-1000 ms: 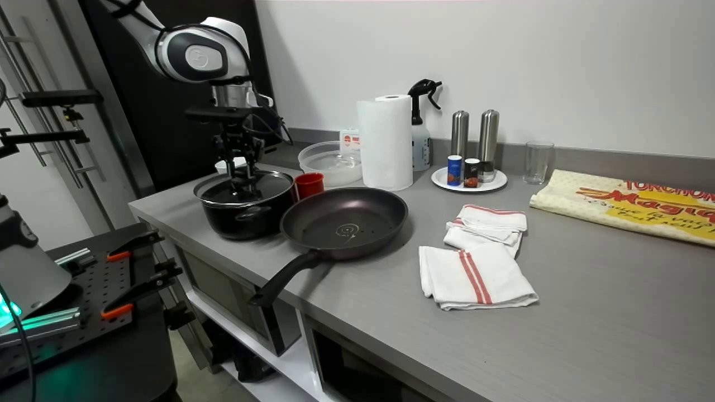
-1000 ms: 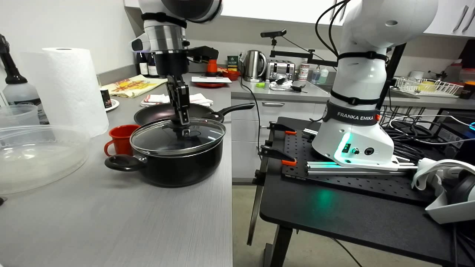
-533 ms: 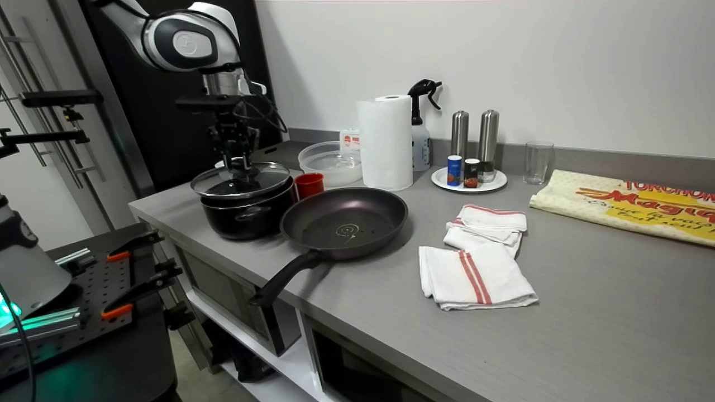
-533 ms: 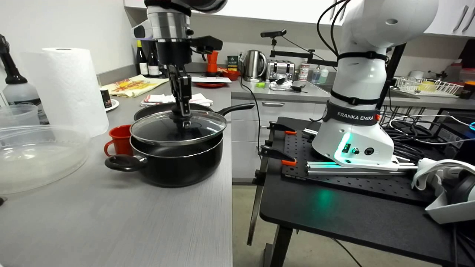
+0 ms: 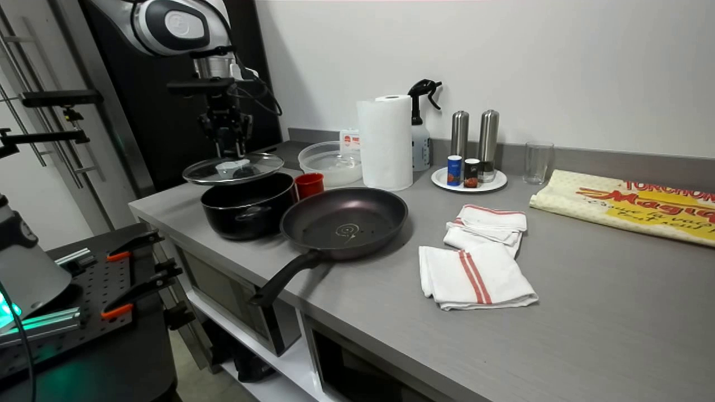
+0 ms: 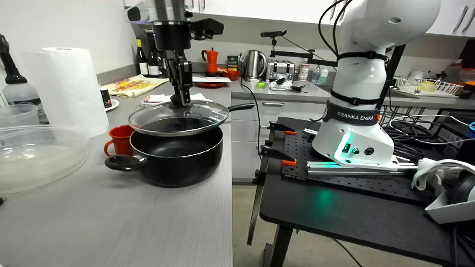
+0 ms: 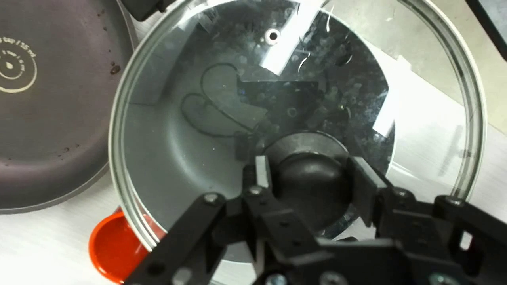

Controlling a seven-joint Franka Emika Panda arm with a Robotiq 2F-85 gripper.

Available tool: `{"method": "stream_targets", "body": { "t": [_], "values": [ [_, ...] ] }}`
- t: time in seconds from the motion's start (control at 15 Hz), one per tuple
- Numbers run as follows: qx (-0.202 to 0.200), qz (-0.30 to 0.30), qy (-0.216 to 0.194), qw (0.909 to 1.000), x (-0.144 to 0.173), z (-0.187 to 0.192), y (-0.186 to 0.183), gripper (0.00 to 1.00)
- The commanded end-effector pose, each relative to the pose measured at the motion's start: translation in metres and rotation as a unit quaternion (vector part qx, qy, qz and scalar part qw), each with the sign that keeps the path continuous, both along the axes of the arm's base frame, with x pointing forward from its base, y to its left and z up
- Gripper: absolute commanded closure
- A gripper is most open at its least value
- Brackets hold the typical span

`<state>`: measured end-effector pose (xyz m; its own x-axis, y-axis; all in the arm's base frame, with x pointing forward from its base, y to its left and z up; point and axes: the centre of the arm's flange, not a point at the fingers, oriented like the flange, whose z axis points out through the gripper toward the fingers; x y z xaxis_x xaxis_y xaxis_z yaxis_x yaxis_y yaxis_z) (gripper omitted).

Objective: Take the lid off the pot

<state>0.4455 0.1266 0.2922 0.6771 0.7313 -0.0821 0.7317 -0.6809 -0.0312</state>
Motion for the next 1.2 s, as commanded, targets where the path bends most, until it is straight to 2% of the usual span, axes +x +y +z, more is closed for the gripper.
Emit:
{"method": "stream_targets", "body": {
  "t": [0.0,0.6,1.13],
  "values": [
    [-0.021,0.034,0.016,0.9991,0.01,0.007,0.025,0.75],
    [-0.065,0.138,0.044,0.9874,0.02,-0.012,0.093,0.75],
    [-0.091,0.208,0.052,0.9724,0.021,-0.023,0.131,0.75]
  ]
}}
